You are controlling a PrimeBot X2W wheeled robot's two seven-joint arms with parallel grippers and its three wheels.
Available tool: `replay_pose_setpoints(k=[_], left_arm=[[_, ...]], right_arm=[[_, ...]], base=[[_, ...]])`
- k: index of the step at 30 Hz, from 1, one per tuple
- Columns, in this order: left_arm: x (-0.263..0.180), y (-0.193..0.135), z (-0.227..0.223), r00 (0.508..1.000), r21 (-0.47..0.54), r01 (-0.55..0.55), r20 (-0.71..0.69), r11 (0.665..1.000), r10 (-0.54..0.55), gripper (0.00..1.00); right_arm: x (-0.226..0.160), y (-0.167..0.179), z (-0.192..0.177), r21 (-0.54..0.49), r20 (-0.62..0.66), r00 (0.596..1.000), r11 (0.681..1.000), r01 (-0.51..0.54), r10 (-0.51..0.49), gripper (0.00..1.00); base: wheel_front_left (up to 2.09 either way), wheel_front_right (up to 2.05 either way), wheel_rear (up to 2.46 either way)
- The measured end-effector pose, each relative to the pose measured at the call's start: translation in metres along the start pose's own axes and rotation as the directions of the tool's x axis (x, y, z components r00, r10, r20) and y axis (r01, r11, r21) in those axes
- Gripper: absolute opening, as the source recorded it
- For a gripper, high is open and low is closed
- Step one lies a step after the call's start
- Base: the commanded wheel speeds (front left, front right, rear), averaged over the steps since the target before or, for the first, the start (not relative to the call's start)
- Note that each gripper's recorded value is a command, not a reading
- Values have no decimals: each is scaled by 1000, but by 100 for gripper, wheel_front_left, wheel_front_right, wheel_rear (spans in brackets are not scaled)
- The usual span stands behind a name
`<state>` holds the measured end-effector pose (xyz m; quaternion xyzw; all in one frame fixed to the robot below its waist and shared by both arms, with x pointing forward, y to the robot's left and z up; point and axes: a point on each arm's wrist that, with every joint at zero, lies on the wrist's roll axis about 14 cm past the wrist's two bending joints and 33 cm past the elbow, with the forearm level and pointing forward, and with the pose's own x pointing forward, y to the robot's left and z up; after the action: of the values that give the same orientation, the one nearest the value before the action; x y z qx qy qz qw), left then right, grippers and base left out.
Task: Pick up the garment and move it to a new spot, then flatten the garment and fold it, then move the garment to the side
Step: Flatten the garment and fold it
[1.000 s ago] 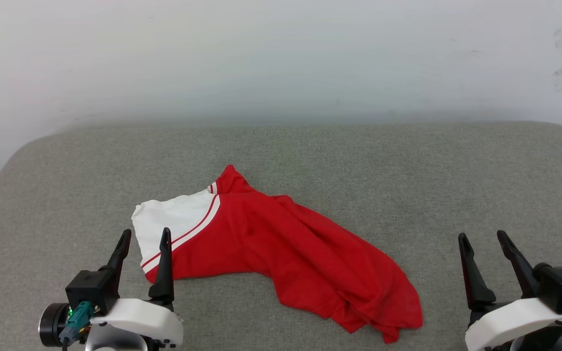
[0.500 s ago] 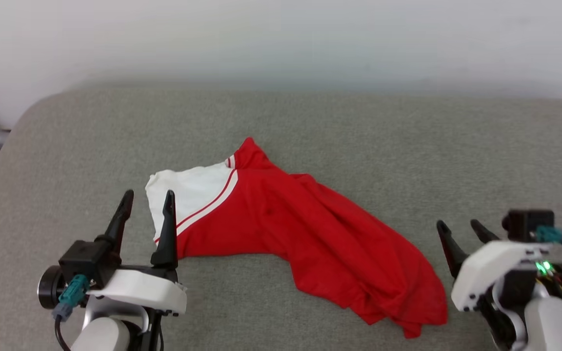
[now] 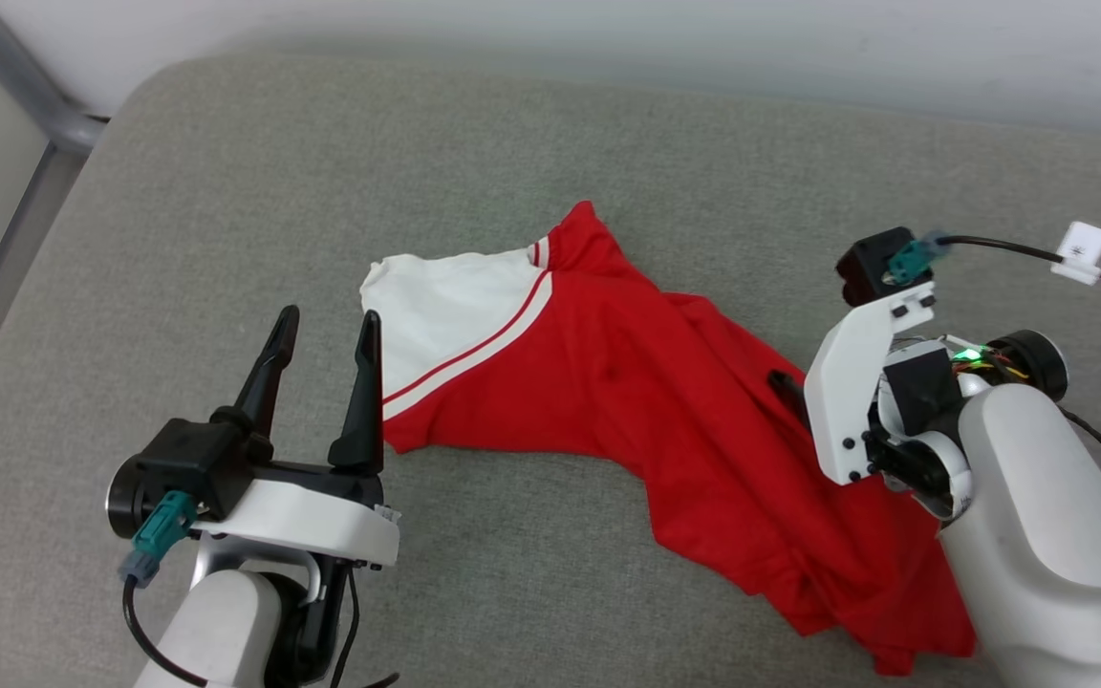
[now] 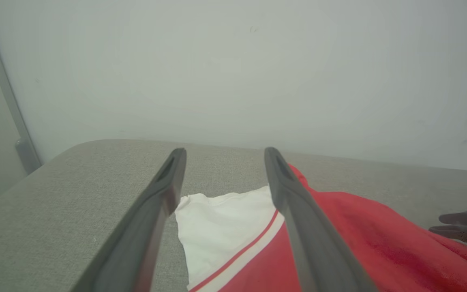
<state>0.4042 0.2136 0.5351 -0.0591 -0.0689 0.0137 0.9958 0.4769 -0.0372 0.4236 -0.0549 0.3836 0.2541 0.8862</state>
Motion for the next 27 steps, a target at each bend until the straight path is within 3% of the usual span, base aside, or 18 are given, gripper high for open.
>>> replay_pose_setpoints(k=[4,9,10,11,12,13,17,22,27], left_arm=[[0,4,-7,1000,-2,-14,-16,1000,14,100],[0,7,-13,999,-4,-25,-27,1000,24,100],[0,8,-13,999,-4,-26,-27,1000,26,100],[0,7,-13,999,-6,-24,-27,1000,23,100],[0,7,-14,999,-4,-23,-28,1000,23,100],[1,7,-14,999,-5,-19,-29,1000,19,100],[3,2,-16,1000,-8,-4,-29,1000,4,100],[1,-1,-10,1000,-11,0,-11,1000,0,100],[-4,-2,-2,1000,-11,-5,10,1000,6,100]], right_arm=[[21,10,-23,-50,-132,991,998,-40,33,100],[31,12,-54,-35,-281,958,997,-67,55,100],[31,12,-58,-37,-304,951,997,-69,55,83],[30,12,-60,-28,-317,946,997,-73,61,41],[30,14,-61,-15,-324,943,997,-80,71,7],[30,14,-60,-22,-325,943,997,-81,69,0],[26,16,-45,-28,-253,965,996,-86,76,0],[8,14,6,-55,-48,997,996,-70,68,0],[-31,-2,48,-76,149,989,997,-8,20,0]], base=[[0,0,0],[0,0,0],[0,0,0],[0,0,0],[0,0,0],[0,0,0],[0,0,0],[0,0,0],[0,0,0]])
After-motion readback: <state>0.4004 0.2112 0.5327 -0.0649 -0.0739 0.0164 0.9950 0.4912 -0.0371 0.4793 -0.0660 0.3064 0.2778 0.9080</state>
